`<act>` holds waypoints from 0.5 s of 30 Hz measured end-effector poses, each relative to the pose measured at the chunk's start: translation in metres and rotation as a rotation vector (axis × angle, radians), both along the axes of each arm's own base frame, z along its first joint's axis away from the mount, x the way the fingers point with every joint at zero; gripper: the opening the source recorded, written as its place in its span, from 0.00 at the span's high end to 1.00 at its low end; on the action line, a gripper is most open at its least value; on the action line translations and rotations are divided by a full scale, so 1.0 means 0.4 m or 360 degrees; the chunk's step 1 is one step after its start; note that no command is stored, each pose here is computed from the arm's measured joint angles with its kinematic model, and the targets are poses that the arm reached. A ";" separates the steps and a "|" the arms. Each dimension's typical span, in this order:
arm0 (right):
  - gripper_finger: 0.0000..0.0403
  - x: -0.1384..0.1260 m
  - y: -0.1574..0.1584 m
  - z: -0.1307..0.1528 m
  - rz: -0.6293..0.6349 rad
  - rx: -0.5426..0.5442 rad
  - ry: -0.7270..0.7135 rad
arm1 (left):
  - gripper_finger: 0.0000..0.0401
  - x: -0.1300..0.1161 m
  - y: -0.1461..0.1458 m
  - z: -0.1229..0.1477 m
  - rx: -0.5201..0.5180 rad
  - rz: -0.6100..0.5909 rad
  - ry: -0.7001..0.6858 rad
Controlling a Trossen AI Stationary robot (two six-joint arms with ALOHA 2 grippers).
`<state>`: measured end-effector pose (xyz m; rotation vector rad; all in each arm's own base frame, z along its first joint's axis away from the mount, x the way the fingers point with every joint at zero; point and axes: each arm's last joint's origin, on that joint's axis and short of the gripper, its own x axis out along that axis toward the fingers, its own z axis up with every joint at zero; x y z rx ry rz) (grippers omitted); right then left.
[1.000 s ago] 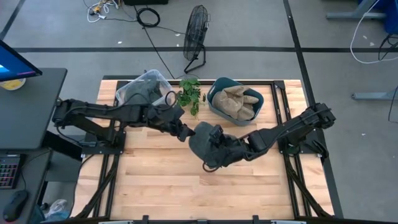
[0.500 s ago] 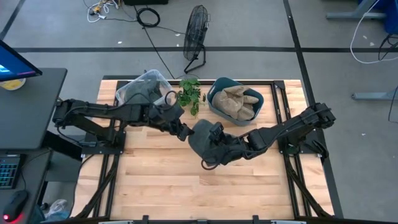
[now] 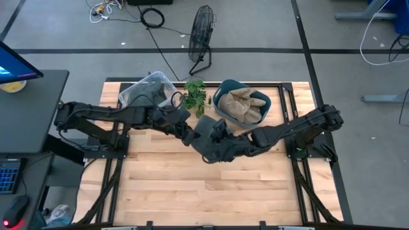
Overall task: Pick & Place hat
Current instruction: Put the gray cap into the transparent bin
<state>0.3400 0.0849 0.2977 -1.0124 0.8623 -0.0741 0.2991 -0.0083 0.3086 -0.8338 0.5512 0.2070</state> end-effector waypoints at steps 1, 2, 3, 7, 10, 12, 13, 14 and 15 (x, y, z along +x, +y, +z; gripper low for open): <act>0.95 0.002 -0.005 0.000 -0.0022 0.0014 -0.0012 | 0.92 -0.002 0.000 0.004 0.0013 -0.0008 -0.0015; 0.94 0.003 -0.010 0.000 -0.0053 0.0034 -0.0029 | 0.95 -0.004 0.000 0.008 0.0021 -0.0012 -0.0026; 0.93 0.004 -0.013 0.000 -0.0086 0.0058 -0.0050 | 0.97 -0.007 0.001 0.011 0.0036 -0.0013 -0.0033; 0.85 0.005 -0.017 0.002 -0.0234 0.0193 -0.0154 | 0.96 -0.025 0.010 0.027 0.0070 0.0032 -0.0048; 0.79 -0.001 -0.014 0.003 -0.0333 0.0290 -0.0210 | 0.96 -0.057 0.026 0.045 0.0110 0.0127 -0.0029; 0.74 -0.005 -0.011 0.002 -0.0427 0.0349 -0.0258 | 0.97 -0.083 0.040 0.058 0.0153 0.0221 -0.0009; 0.72 -0.007 -0.011 0.001 -0.0487 0.0382 -0.0292 | 0.97 -0.100 0.046 0.064 0.0174 0.0267 0.0007; 0.70 -0.009 -0.011 0.000 -0.0548 0.0420 -0.0327 | 0.97 -0.118 0.052 0.071 0.0199 0.0319 0.0026; 0.68 -0.011 -0.012 -0.002 -0.0601 0.0466 -0.0349 | 0.97 -0.135 0.058 0.080 0.0218 0.0375 0.0026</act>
